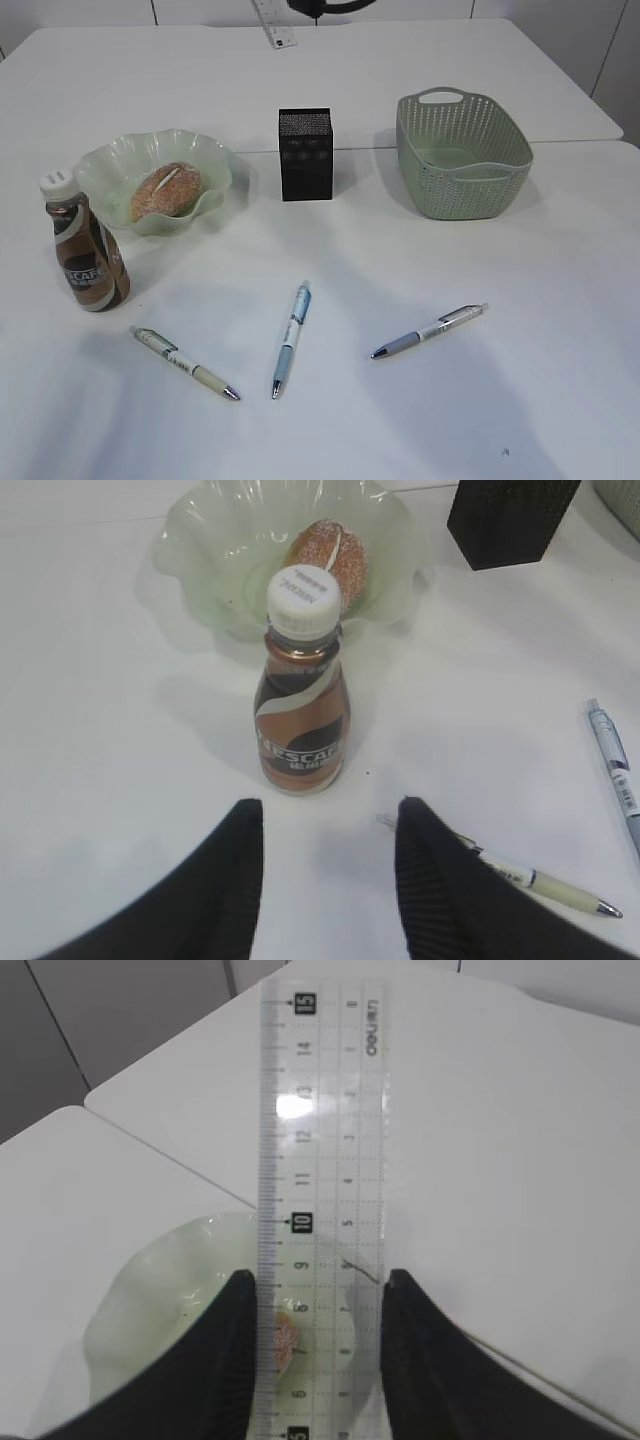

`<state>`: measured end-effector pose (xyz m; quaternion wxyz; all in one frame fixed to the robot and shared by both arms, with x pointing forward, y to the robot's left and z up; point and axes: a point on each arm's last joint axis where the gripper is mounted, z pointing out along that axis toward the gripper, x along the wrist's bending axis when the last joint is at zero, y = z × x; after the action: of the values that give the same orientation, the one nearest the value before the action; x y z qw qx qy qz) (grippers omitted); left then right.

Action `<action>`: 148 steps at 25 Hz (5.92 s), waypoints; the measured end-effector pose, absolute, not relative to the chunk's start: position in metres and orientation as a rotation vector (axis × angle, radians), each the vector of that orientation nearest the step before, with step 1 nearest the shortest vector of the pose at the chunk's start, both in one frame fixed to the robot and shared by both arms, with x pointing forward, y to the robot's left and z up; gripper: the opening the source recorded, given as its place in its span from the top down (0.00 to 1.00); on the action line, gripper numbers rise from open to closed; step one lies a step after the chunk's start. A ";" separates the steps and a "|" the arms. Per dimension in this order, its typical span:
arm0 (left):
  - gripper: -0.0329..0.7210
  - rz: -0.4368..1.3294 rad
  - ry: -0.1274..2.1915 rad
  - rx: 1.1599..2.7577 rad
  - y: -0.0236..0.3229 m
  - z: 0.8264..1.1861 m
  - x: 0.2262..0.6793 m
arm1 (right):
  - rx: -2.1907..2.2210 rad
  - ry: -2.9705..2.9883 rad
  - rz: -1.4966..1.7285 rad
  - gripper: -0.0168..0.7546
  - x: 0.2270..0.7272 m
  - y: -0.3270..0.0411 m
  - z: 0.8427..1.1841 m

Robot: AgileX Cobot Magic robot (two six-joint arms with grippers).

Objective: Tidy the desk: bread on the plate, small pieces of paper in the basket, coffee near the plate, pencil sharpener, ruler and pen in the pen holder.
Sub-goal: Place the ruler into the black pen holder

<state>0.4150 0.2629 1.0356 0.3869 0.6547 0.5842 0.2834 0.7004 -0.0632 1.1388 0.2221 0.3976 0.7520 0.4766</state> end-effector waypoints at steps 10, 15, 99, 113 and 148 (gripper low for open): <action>0.55 0.731 1.474 1.652 0.263 1.037 0.416 | 1.053 1.695 1.450 0.60 0.729 -0.078 1.125; 0.55 0.751 1.446 1.623 0.262 1.040 0.418 | 1.038 1.554 1.470 0.60 0.738 -0.089 1.111; 0.56 0.818 1.359 1.588 0.260 1.044 0.428 | 1.117 1.415 1.462 0.60 0.774 -0.087 0.932; 0.56 0.835 1.331 1.560 0.259 1.047 0.429 | 1.087 1.472 1.436 0.58 0.774 -0.084 0.929; 0.56 0.850 1.307 1.539 0.259 1.050 0.430 | 1.136 1.548 1.389 0.45 0.774 -0.085 0.920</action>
<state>0.4298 0.2587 1.0499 0.4577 0.6245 0.5305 0.3450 0.7742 -0.0852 0.9203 0.3764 0.4440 0.6053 0.5429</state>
